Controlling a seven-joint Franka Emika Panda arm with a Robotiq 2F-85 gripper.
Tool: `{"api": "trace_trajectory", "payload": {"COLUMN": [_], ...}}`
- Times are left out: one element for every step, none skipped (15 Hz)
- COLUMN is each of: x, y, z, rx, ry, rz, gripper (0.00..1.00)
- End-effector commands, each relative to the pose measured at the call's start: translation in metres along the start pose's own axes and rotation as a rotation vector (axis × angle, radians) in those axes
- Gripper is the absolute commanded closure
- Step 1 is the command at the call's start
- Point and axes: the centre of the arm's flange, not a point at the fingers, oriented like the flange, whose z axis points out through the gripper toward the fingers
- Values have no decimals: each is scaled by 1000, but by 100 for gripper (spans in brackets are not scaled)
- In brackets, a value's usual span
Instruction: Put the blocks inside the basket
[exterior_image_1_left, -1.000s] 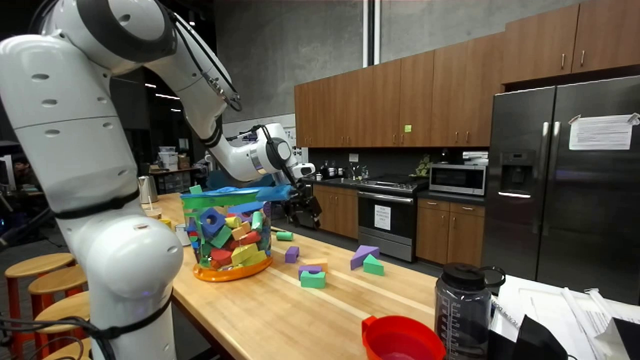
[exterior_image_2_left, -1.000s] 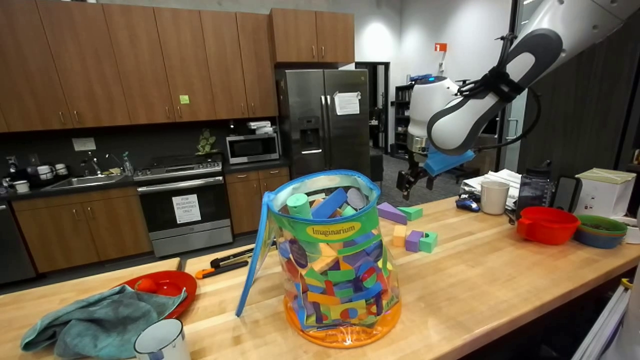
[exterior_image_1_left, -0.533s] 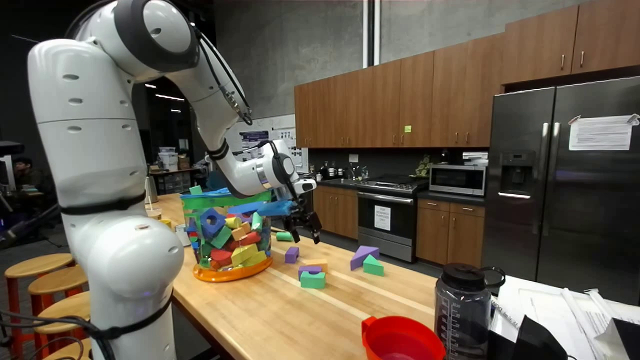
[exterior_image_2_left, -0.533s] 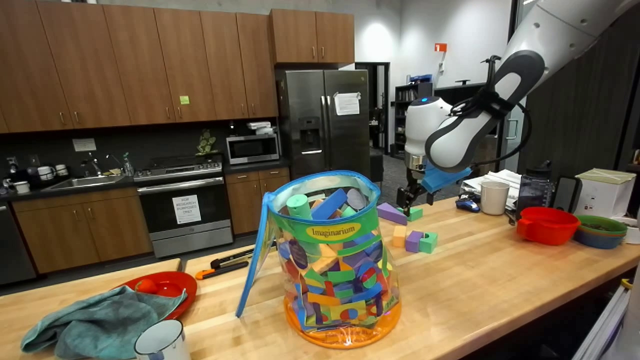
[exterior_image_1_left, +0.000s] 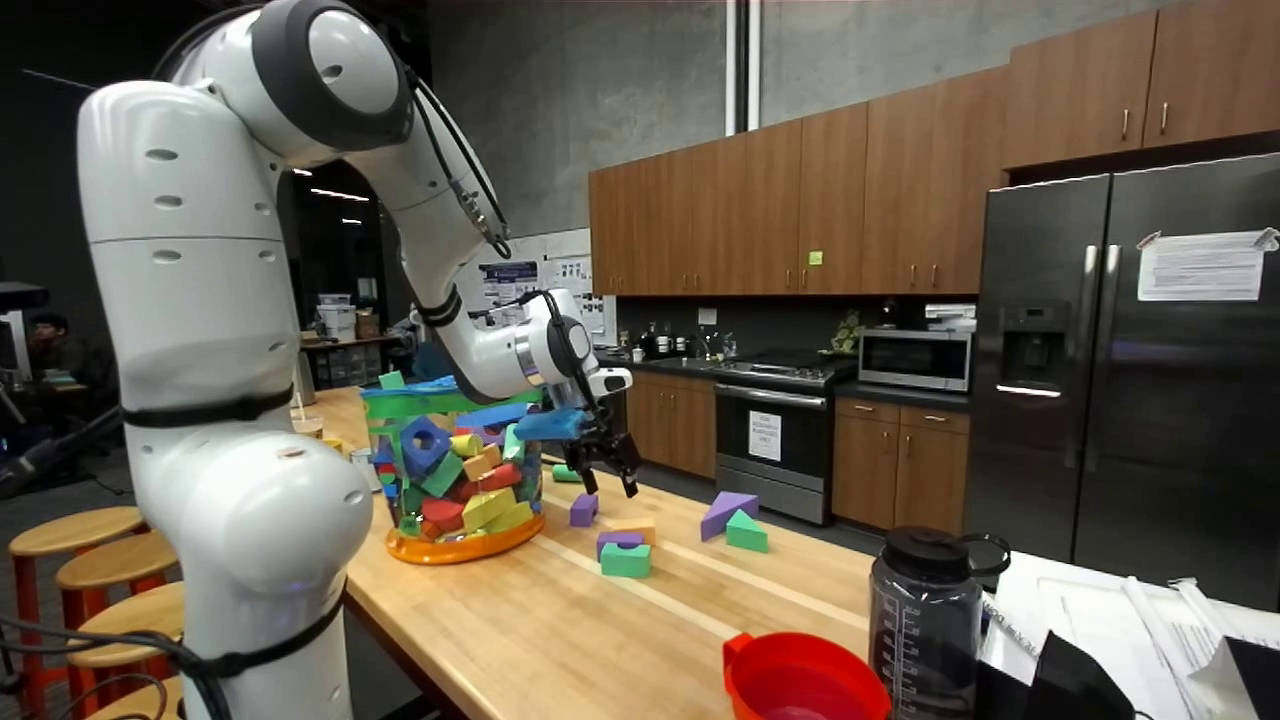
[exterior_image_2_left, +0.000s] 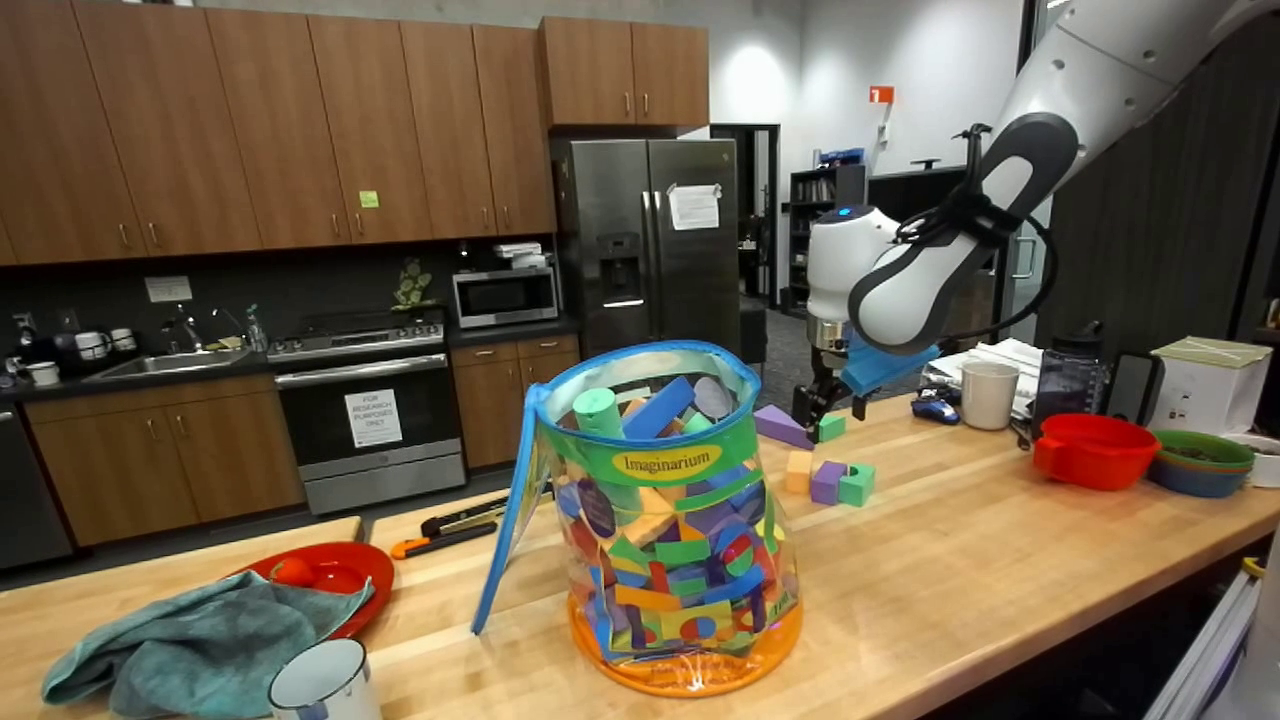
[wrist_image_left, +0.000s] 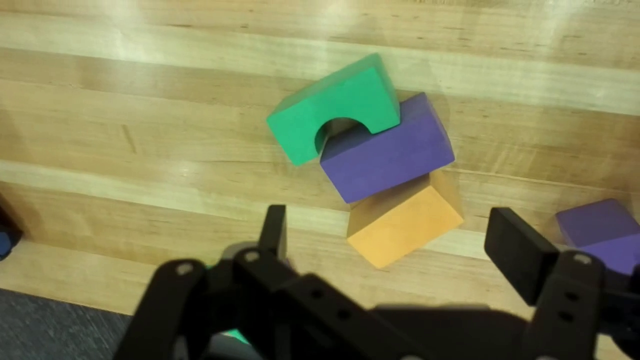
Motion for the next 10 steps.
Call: {"api": "trace_trajectory", "payload": {"x": [-3, -5, -6, -7, -8, -10, -11, -12, -13, -11], "y": [6, 8, 10, 12, 13, 14, 14, 13, 13, 13], "z": [10, 14, 18, 21, 24, 27, 29, 32, 32, 30], "rx": [-35, -44, -50, -53, -56, -56, -56, -55, -55, -48], "ry": [-32, -44, -51, -61, -72, -81, -91, -99, -102, -90], "rz": [-3, -5, -8, -9, -10, -11, -10, -15, -17, -12], "gripper": [0, 0, 0, 0, 0, 0, 0, 0, 0, 0]}}
